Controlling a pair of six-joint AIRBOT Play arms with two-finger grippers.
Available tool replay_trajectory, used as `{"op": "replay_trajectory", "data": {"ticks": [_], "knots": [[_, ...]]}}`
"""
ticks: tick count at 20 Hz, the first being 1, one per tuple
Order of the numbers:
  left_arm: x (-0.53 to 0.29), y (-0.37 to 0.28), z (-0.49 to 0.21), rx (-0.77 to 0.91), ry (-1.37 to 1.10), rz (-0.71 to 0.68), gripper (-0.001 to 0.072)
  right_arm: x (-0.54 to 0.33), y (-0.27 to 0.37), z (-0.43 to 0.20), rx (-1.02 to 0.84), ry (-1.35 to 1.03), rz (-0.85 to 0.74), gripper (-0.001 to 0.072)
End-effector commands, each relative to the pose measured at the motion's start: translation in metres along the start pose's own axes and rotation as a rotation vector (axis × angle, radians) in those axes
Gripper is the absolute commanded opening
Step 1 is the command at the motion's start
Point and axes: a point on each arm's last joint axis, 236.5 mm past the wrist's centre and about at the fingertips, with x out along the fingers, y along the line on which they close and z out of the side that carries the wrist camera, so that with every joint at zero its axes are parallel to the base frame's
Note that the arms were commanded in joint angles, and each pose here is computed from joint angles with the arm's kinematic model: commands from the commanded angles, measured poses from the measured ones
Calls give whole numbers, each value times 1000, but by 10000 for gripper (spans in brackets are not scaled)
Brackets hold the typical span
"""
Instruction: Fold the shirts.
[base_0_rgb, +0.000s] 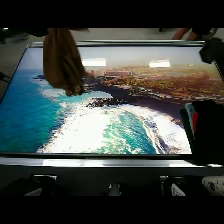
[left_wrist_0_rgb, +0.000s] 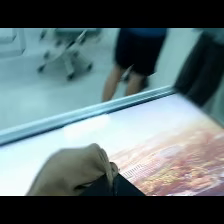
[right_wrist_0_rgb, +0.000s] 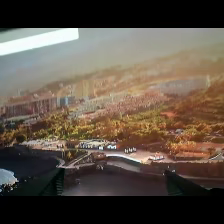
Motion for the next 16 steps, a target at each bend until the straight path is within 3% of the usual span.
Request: {"op": "replay_trajectory", "data": {"ticks": [1,5,9,12,16], "knots": [[-19,-26,-8,42,43,30,27,-64,-2,0,-23,-59,-27,670],[26,8,-160,-57,418,145,27,-18,-9,-89,-1,319,-33,670],[18,29,-325,-183,761,257,27,75,25,-223,99,705,181,678],[8,13,-371,-179,868,230,28,120,41,-308,246,903,270,695],[8,3,-368,-163,861,207,28,179,33,-349,375,947,217,695]]}}
